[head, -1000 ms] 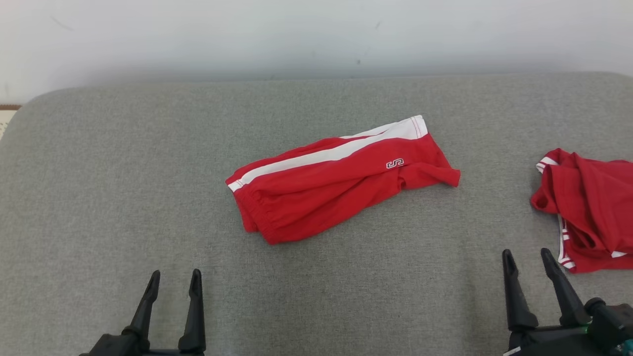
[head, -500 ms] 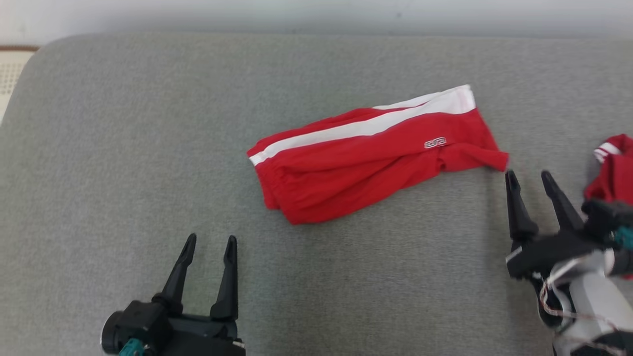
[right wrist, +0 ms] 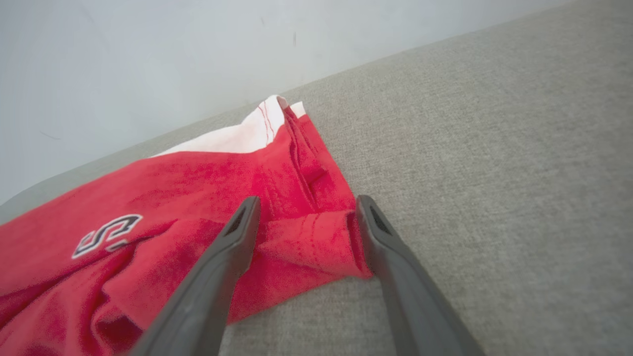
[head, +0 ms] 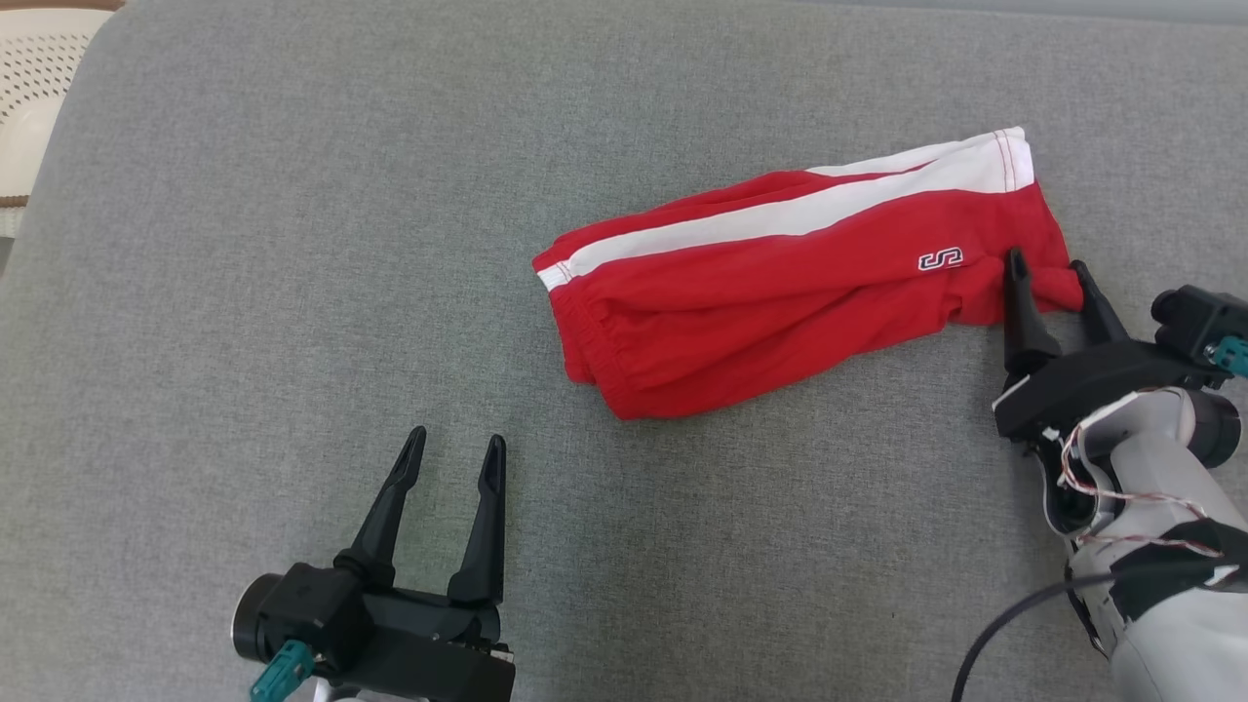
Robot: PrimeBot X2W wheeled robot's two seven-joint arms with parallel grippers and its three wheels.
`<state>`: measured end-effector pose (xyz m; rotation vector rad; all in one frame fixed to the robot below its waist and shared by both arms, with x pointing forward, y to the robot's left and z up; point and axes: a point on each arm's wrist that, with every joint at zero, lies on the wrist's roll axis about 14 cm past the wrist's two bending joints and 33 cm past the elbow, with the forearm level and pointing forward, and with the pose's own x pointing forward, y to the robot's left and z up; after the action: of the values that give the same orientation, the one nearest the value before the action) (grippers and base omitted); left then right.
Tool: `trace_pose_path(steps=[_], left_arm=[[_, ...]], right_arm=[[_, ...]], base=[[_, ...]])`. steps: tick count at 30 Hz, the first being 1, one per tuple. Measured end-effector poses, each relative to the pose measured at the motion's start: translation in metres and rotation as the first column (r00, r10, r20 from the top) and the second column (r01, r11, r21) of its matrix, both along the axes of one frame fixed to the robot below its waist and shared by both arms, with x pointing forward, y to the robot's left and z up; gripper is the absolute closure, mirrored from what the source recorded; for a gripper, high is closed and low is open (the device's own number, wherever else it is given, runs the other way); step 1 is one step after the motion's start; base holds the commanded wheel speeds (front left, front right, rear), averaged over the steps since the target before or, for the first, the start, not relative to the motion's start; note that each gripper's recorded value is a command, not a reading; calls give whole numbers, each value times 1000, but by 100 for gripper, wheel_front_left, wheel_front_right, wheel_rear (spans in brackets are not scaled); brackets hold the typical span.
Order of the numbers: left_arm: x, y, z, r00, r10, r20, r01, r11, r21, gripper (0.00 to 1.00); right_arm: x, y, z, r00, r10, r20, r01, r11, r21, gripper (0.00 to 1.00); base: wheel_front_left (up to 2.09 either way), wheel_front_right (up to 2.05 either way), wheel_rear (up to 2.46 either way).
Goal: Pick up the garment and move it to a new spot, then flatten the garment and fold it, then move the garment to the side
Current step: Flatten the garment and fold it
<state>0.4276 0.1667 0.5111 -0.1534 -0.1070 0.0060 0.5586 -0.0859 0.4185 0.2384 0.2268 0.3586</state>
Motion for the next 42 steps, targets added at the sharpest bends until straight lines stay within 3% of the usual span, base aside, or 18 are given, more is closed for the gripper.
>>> trace_pose_path(steps=[8,9,10,11,19,26,34,42], left_arm=[[3,-5,-1,1000,-18,0,18,1000,0,0],[3,-5,-1,1000,-19,0,19,1000,1,0],[4,-6,-2,1000,-21,1,21,1000,1,0],[4,-6,-2,1000,-21,1,21,1000,1,0],[5,-6,0,1000,-22,7,22,1000,-5,0],[4,-12,0,999,-39,10,39,999,-20,0],[3,-23,3,997,-72,19,73,997,-33,0],[-1,-28,8,996,-86,32,88,996,-35,0]], right_arm=[[4,6,-9,998,-3,-59,3,1000,1,0],[4,8,-11,998,11,-63,-12,1000,-14,24],[4,11,-12,998,20,-66,-22,999,-24,89],[4,11,-12,998,20,-66,-22,999,-24,100],[-5,30,-3,998,65,-22,-65,998,13,100],[-56,29,10,995,87,43,-91,990,105,100],[-107,-22,5,998,-69,2,67,983,170,100],[-125,-66,-1,979,-203,-32,206,966,156,100]], base=[[0,0,0],[0,0,0],[0,0,0],[0,0,0],[0,0,0],[0,0,0],[0,0,0],[0,0,0]])
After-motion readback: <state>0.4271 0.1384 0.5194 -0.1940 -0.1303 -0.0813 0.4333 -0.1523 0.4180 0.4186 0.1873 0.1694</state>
